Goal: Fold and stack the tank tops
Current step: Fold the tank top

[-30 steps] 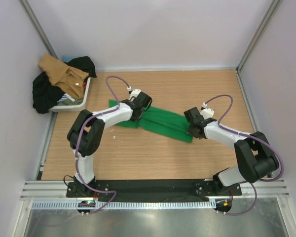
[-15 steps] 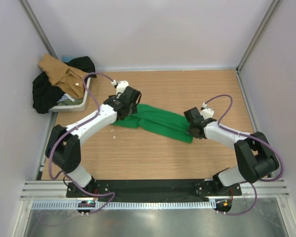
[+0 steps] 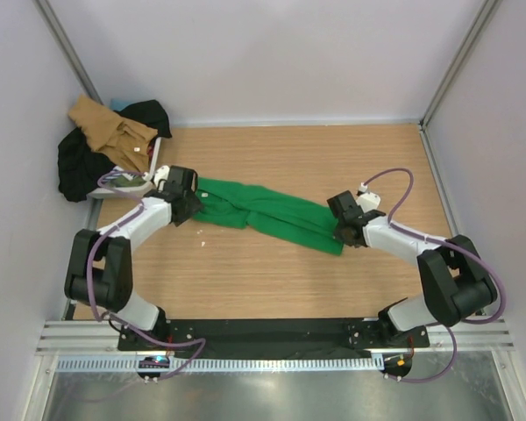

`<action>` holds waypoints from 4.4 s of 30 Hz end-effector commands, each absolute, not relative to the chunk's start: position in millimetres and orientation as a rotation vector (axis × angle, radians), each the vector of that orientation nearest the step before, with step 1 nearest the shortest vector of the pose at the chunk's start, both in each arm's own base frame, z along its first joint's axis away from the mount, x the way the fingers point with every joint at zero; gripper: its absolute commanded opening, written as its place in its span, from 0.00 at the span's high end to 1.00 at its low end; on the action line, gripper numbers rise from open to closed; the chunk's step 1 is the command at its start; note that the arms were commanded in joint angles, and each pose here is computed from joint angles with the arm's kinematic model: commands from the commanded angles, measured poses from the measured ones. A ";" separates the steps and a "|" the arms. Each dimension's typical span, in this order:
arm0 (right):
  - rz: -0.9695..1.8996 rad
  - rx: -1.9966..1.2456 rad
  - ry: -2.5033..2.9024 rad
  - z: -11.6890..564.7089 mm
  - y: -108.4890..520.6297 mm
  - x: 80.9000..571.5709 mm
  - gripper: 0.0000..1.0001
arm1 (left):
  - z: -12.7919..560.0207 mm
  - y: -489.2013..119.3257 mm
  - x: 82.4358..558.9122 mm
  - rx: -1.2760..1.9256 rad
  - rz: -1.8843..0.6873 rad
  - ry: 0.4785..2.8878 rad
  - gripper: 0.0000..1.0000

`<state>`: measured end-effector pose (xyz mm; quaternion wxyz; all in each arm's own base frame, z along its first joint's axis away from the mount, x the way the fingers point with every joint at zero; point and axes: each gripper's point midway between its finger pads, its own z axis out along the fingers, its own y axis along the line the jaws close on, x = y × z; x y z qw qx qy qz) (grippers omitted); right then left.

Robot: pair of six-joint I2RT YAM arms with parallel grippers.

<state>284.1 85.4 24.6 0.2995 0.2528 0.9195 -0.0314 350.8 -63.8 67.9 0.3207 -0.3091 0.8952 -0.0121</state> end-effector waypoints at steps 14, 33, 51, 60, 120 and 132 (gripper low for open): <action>-0.138 0.652 2.554 8.4 73.3 236.6 0.99 | 43.5 -69.7 440.7 -0.878 -0.119 2.344 1.00; 0.116 0.407 2.709 -5.0 208.2 151.7 0.99 | 25.5 -156.2 565.5 -0.715 -0.303 2.398 1.00; 0.212 0.077 2.752 -1.5 363.7 82.2 0.75 | 64.7 -228.2 592.7 -0.400 -0.404 2.354 0.89; 0.208 0.019 2.647 23.4 343.9 83.3 0.36 | 94.9 -212.7 588.2 -0.349 -0.318 2.340 0.37; 0.656 0.216 2.521 41.3 273.8 475.7 0.77 | 53.4 -197.9 407.3 -0.387 -0.621 2.481 0.44; 0.676 0.259 2.476 38.3 252.3 517.2 0.99 | 36.0 -210.6 426.1 -0.395 -0.616 2.497 0.80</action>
